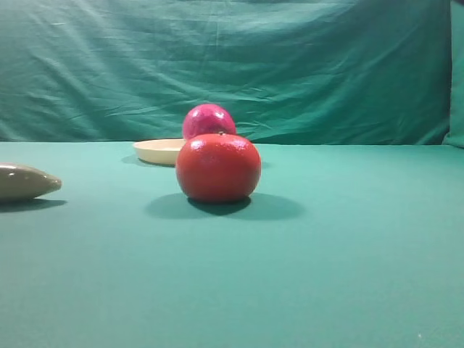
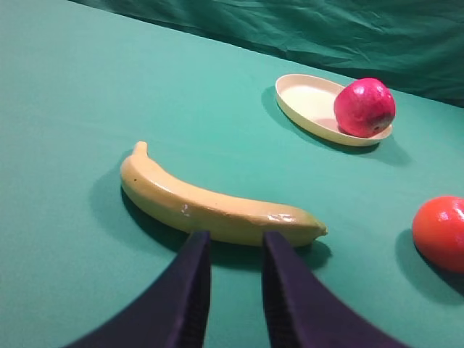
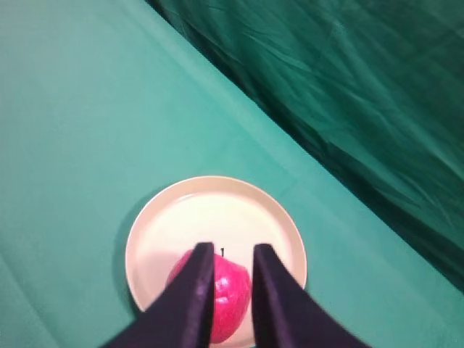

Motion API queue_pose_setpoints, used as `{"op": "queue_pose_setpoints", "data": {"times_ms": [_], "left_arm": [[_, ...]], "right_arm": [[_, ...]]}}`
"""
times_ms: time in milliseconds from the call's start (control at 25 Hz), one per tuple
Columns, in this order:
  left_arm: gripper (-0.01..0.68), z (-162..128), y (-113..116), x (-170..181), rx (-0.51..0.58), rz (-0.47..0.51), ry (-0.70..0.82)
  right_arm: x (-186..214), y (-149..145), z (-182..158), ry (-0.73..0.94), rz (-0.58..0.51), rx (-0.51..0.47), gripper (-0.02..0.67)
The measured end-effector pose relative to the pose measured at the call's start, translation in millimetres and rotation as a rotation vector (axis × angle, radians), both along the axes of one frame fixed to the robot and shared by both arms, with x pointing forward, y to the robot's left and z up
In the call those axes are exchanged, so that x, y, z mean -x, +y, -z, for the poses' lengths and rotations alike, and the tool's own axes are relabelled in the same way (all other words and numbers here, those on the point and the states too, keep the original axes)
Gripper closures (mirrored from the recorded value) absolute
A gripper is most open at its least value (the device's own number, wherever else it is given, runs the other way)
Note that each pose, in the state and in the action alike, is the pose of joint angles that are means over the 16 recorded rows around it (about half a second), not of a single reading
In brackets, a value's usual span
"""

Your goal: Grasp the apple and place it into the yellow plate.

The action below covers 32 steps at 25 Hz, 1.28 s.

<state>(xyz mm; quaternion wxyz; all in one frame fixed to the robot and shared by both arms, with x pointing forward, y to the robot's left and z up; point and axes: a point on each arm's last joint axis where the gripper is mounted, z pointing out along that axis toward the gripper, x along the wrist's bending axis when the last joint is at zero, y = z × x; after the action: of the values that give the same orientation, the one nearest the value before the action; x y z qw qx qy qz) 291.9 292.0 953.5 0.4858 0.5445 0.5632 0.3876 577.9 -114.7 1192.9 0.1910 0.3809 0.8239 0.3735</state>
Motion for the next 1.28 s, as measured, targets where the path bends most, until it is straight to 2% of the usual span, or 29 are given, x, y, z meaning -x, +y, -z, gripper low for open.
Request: {"op": "queue_pose_setpoints", "data": {"times_ms": [200, 400, 960, 1280], "left_arm": [[0.516, 0, 0, 0, 0.000, 0.000, 0.000], [0.516, 0, 0, 0, 0.000, 0.000, 0.000], [0.516, 0, 0, 0, 0.000, 0.000, 0.000], [0.516, 0, 0, 0, 0.000, 0.000, 0.000]], "right_arm": [[46, -26, -22, -0.005, 0.037, -0.034, 0.649], [95, -51, -23, -0.068, 0.068, -0.088, 0.649], [229, -120, 48, -0.244, 0.112, -0.200, 0.649], [282, -146, 72, -0.331, 0.110, -0.241, 0.649]]}}
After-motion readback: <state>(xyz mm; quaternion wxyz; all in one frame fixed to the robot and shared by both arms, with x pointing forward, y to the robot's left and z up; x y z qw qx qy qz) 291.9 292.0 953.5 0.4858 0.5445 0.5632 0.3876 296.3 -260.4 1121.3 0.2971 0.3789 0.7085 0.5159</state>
